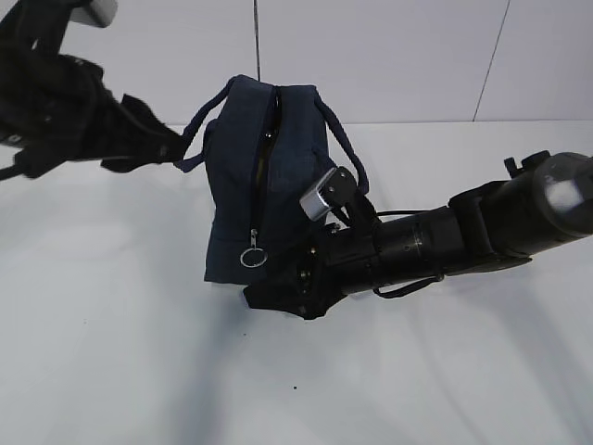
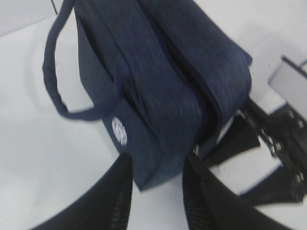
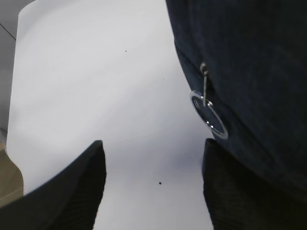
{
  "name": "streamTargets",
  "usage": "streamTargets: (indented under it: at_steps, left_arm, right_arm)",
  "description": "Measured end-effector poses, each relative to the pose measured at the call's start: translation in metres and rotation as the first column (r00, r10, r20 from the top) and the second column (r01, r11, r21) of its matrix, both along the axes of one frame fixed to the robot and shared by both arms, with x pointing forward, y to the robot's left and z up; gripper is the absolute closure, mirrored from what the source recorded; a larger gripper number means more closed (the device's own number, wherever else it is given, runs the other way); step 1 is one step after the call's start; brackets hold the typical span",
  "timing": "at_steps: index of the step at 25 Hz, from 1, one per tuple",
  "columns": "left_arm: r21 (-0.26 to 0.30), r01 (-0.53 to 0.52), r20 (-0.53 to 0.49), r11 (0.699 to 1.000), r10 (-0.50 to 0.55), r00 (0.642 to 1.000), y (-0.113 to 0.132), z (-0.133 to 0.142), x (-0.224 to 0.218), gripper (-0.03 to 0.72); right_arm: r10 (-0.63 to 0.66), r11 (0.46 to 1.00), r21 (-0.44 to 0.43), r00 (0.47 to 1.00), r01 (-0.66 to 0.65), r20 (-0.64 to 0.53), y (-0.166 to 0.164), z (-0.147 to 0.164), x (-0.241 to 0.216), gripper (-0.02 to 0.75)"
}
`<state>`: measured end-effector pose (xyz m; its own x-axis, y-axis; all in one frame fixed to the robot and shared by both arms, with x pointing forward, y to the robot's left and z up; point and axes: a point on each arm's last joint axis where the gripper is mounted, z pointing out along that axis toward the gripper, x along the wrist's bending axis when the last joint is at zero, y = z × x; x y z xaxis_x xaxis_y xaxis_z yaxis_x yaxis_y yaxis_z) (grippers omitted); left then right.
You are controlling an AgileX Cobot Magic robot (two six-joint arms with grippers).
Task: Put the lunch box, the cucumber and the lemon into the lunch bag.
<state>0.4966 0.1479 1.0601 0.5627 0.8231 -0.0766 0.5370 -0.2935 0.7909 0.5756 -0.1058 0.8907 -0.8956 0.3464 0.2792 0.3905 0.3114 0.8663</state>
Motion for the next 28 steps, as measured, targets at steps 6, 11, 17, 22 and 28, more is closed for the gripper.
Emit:
streamTargets:
  at_steps: [6,11,17,22,28]
  left_arm:
    - [-0.028,0.008,-0.053,1.0,-0.009,0.999,-0.03,0.002,0.052,0.437]
    - [-0.077,-0.036,-0.139,0.996,0.025,0.99,-0.032,-0.001,0.09,0.359]
    - [-0.111,-0.093,-0.246,0.989,0.064,0.967,-0.013,-0.008,0.134,0.328]
    - [-0.116,-0.032,-0.315,0.993,-0.006,0.949,-0.02,-0.013,0.144,0.325]
    - [-0.115,-0.023,-0.36,0.993,-0.02,0.933,-0.024,-0.024,0.147,0.325]
  right_arm:
    - [-0.01,1.0,0.005,1.0,0.01,-0.022,0.0,0.0,0.0,0.262]
    - [-0.009,1.0,0.023,0.999,0.01,-0.042,0.001,0.001,-0.001,0.262]
    - [-0.006,0.999,0.037,0.999,0.008,-0.054,0.001,0.002,-0.001,0.262]
    - [-0.004,0.999,0.042,0.998,0.007,-0.057,0.001,0.002,-0.002,0.262]
    - [-0.005,0.999,0.045,0.998,0.008,-0.063,0.002,0.003,-0.002,0.262]
